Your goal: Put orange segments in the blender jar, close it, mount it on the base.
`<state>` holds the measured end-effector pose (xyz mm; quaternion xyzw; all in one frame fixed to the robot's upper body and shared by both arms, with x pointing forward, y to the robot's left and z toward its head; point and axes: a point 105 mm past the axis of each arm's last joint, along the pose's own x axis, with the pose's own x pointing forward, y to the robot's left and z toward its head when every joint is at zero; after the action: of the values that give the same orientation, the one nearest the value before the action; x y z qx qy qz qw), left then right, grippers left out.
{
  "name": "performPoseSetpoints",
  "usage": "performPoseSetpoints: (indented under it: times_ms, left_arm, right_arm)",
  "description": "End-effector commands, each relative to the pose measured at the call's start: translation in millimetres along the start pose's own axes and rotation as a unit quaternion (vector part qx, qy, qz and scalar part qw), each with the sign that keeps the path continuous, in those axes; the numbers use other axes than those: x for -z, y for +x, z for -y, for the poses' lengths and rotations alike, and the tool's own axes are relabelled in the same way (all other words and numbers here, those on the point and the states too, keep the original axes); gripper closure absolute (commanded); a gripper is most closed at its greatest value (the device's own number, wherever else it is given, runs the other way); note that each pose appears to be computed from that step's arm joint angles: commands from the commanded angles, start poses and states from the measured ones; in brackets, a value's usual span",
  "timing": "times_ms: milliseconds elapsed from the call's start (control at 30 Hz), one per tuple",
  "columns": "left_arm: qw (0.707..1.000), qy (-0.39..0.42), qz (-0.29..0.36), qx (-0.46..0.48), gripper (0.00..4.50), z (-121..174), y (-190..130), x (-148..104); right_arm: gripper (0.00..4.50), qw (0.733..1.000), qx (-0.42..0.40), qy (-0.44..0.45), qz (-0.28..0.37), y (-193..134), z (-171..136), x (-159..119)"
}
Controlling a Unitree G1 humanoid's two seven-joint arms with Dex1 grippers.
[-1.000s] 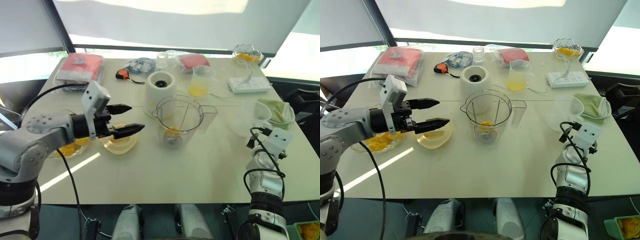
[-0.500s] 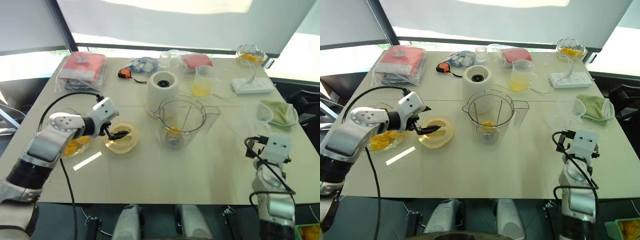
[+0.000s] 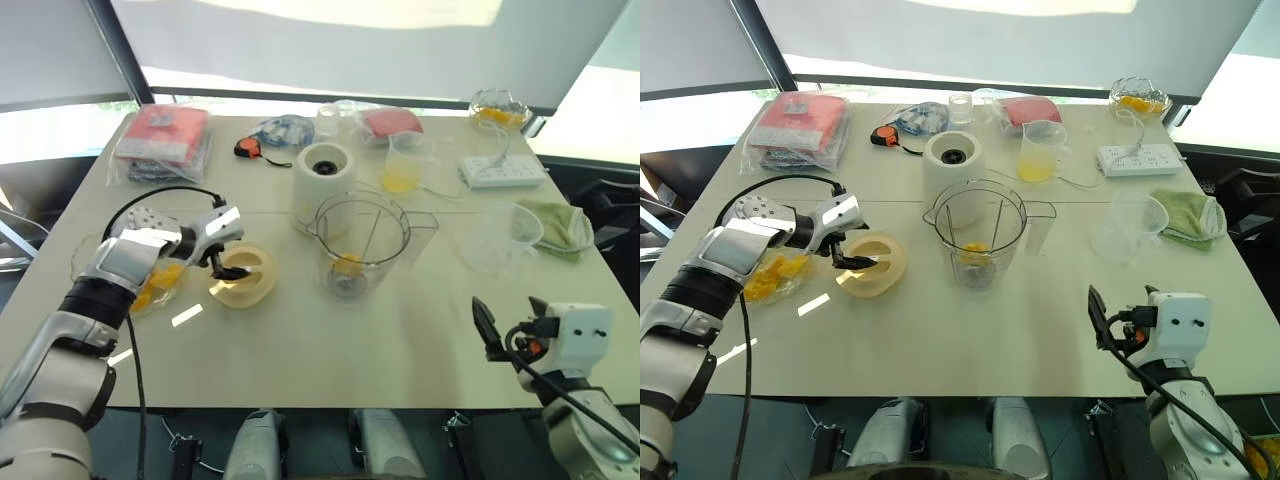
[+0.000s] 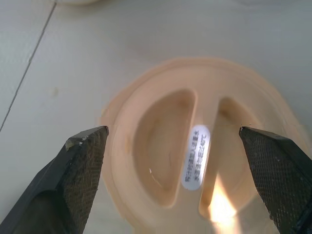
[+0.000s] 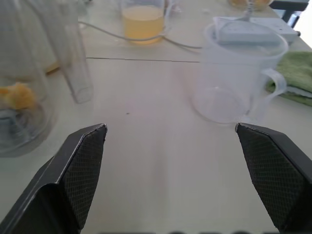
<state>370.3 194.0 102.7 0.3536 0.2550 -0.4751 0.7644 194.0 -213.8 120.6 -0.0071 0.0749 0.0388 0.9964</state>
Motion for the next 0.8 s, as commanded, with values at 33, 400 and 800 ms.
performPoseSetpoints:
  times_ms: [33, 400, 800]
  left_arm:
    - [1.000, 0.022, 0.003, -0.009, 0.00, -12, -2, -10]
    - [0.999, 0.028, -0.020, 0.000, 0.00, -14, 8, 3]
    - [0.996, 0.082, -0.023, 0.023, 0.00, -5, 25, -5]
  right_arm:
    - [0.05, 0.993, -0.113, 0.024, 0.040, -13, -44, -21]
    - [0.05, 0.959, -0.270, -0.075, -0.052, -28, -54, -20]
    - [0.05, 0.925, -0.347, -0.127, -0.089, -27, -66, -22]
